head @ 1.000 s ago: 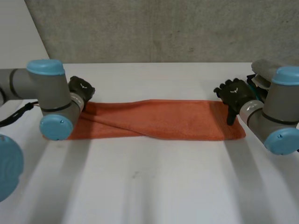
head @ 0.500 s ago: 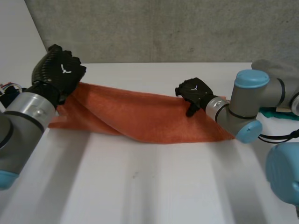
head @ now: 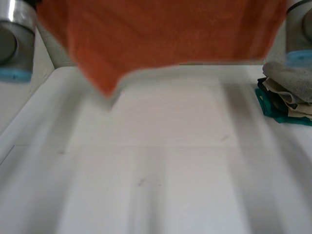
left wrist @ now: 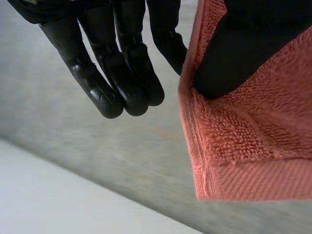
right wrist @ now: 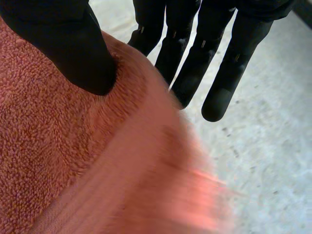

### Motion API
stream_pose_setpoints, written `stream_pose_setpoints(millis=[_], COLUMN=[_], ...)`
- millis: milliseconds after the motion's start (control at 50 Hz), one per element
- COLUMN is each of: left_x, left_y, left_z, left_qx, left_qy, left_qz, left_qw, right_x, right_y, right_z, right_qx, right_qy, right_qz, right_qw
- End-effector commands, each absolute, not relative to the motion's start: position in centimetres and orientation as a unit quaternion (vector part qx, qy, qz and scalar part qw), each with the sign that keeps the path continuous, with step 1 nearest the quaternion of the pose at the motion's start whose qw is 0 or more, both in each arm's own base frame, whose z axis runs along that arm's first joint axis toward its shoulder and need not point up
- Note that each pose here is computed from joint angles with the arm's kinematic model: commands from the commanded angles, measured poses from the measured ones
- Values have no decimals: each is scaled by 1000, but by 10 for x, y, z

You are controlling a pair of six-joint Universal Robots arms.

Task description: Fold the laundry.

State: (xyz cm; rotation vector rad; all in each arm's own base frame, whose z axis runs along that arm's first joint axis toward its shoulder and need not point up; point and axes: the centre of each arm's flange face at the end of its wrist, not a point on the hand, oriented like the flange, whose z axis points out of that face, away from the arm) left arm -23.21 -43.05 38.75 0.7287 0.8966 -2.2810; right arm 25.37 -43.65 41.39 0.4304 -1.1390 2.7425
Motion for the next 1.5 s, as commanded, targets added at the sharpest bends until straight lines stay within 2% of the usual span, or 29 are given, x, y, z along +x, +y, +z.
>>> stream_pose_setpoints(millis=[20, 80, 160, 180, 220, 240, 300, 320, 400, 480, 760, 840, 1020, 1180, 1380, 1500], left_x=[-217, -212, -208, -206, -203, -199, -191, -185, -169, -163, -158, -157, -149, -139, -131, -124], left_y=[-414, -409, -396, -391, -388, -384, -380, -380, -381, -380, -382, -382, -389, -395, -397, -373], left_z=[404, 379, 336, 316, 292, 269, 235, 213, 174, 155, 148, 146, 127, 117, 126, 145], left_qx=[226, 241, 282, 299, 315, 324, 334, 337, 346, 363, 358, 355, 355, 362, 367, 365], left_qy=[424, 466, 512, 529, 553, 576, 611, 634, 673, 692, 710, 713, 731, 746, 742, 760], left_qz=[-850, -830, -798, -783, -762, -743, -711, -688, -644, -613, -597, -596, -573, -549, -547, -520], left_qw=[215, 192, 150, 135, 121, 109, 103, 104, 115, 115, 108, 103, 103, 108, 126, 136], right_x=[237, 234, 230, 228, 227, 227, 227, 229, 232, 228, 212, 208, 203, 196, 199, 198], right_y=[-417, -412, -399, -393, -387, -379, -371, -366, -360, -360, -370, -369, -364, -368, -364, -352], right_z=[395, 371, 318, 294, 272, 249, 217, 195, 150, 130, 129, 130, 141, 139, 141, 148], right_qx=[179, 202, 235, 244, 253, 262, 275, 283, 302, 309, 260, 252, 257, 277, 290, 338], right_qy=[-463, -501, -572, -600, -625, -648, -678, -696, -729, -750, -787, -797, -806, -802, -799, -798], right_qz=[867, 841, 786, 762, 739, 715, 681, 659, 613, 584, 558, 547, 533, 530, 527, 498], right_qw=[42, 26, 3, -4, -12, -21, -33, -42, -44, -23, 45, 42, 2, 19, 23, 35])
